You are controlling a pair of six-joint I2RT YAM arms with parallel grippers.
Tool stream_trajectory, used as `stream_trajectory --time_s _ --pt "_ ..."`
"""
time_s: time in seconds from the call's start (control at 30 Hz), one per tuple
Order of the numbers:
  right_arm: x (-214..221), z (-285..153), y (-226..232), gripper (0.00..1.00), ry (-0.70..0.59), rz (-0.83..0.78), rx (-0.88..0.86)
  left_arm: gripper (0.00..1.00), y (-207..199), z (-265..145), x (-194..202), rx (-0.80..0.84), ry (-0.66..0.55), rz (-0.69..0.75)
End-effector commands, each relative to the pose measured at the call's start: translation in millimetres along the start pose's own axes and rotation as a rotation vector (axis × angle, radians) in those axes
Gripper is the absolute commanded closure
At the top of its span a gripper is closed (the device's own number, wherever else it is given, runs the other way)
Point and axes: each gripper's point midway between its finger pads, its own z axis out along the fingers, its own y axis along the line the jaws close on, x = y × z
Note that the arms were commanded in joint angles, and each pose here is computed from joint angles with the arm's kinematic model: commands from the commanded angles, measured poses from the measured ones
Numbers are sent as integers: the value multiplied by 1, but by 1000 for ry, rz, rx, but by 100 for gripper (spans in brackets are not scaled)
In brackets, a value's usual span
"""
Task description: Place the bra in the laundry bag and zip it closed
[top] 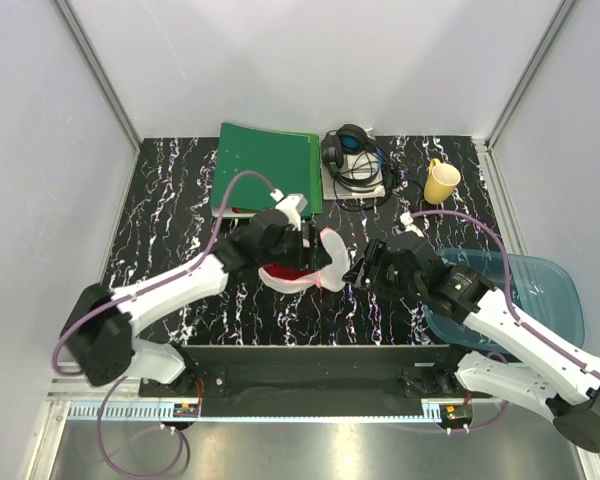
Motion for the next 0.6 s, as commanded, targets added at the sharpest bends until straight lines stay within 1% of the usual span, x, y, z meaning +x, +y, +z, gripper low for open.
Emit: stream_trajectory --time_s 0.0,0.07,0.1,0.13,0.2,0.23,0.27,0.3,0.33,0.37,0.4,0.43,0.47,0.5,0.53,0.57 --pt "5 9 3 28 10 68 -19 25 19 29 -1 -111 65 6" --pt "11 17 0 28 24 115 -19 32 16 38 -5 -105 73 7" --pt "10 20 3 28 18 130 -38 46 19 43 -4 -114 77 5" --pt "16 25 -3 28 26 162 -25 56 18 44 -7 -111 65 2" --pt "17 33 -1 27 21 197 -53 72 13 41 -15 -94 32 3" --pt "25 41 -8 27 39 229 -41 83 13 39 -17 -96 19 -1" --pt "27 45 -8 26 42 247 -54 89 14 36 -17 -94 2 -3" --pt "27 54 -7 26 31 289 -79 92 9 27 -24 -79 -38 -5" --pt "32 56 -3 25 60 309 -106 98 6 22 -31 -62 -82 -22" --pt "33 59 -1 20 60 325 -123 100 12 18 -23 -64 -84 -33" --pt "32 65 4 19 59 352 -148 100 13 13 -23 -63 -104 -64" --pt "30 67 6 19 54 357 -154 100 4 -1 -35 -25 -173 -74" --pt "28 69 7 16 46 361 -157 100 1 -7 -39 0 -211 -89" --pt "26 73 11 13 39 363 -163 100 11 -10 -27 -8 -211 -142" --pt "22 75 12 11 25 365 -166 100 1 -22 -38 44 -273 -166" --pt "20 77 15 11 17 366 -176 100 2 -27 -37 60 -292 -195"
